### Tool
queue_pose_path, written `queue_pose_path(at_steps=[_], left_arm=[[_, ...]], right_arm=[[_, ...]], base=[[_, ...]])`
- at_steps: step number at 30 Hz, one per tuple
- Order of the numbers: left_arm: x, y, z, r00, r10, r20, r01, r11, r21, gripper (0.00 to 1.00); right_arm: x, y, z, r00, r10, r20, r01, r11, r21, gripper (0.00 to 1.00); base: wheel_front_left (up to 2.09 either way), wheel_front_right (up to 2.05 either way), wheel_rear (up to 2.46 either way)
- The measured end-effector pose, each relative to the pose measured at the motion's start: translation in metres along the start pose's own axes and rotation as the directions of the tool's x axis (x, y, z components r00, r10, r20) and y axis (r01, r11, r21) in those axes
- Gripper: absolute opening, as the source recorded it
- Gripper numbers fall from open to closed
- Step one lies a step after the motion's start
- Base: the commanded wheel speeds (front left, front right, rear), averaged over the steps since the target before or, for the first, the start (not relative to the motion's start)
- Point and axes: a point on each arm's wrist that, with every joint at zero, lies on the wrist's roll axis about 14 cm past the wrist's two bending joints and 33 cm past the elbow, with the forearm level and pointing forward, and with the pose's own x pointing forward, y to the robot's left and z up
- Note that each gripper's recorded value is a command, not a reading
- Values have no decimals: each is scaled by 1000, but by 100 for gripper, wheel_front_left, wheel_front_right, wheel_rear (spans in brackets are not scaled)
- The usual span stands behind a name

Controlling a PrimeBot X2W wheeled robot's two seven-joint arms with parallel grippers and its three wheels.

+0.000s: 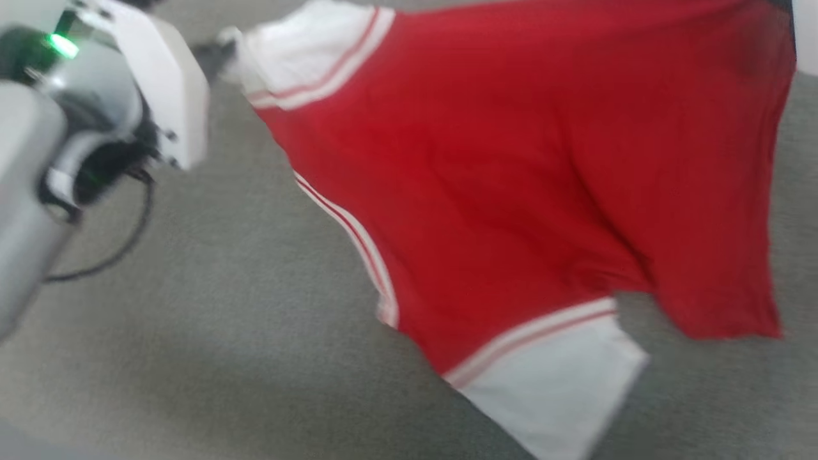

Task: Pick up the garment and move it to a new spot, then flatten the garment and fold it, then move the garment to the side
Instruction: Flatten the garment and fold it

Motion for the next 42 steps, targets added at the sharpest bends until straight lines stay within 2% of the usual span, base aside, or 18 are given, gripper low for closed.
queue_pose_path(at_steps=[9, 15, 19, 26, 29, 34, 37, 40, 42], left_arm=[[-28, -6, 95, 991, 8, 133, -20, 996, 89, 0], [-42, -17, 142, 978, -5, 210, -25, 990, 142, 0], [-40, -27, 167, 961, -27, 277, -24, 984, 178, 0], [-13, -34, 206, 904, -41, 427, -66, 970, 233, 0], [-1, -34, 226, 863, -39, 503, -103, 962, 252, 0], [12, -35, 264, 762, -40, 646, -177, 947, 268, 0], [20, -36, 281, 700, -35, 714, -212, 944, 254, 0], [19, -39, 301, 603, -45, 796, -250, 937, 242, 0], [14, -43, 312, 525, -71, 848, -282, 926, 253, 0]], right_arm=[[-85, -18, 40, 979, -97, 177, 99, 995, -5, 0], [-127, -25, 55, 957, -146, 252, 150, 989, 6, 0], [-140, -37, 58, 940, -195, 279, 197, 980, 21, 0], [-124, -64, 71, 895, -263, 359, 260, 964, 56, 0], [-115, -79, 78, 865, -300, 401, 302, 951, 60, 0], [-94, -100, 88, 815, -346, 465, 367, 929, 47, 0], [-89, -110, 102, 756, -362, 546, 414, 910, 30, 0], [-92, -119, 124, 666, -362, 652, 470, 883, 10, 0], [-91, -124, 131, 622, -361, 695, 501, 865, 1, 0]], base=[[0, 0, 0], [0, 0, 0], [0, 0, 0], [0, 0, 0], [0, 0, 0], [0, 0, 0], [0, 0, 0], [0, 0, 0], [0, 0, 0]])
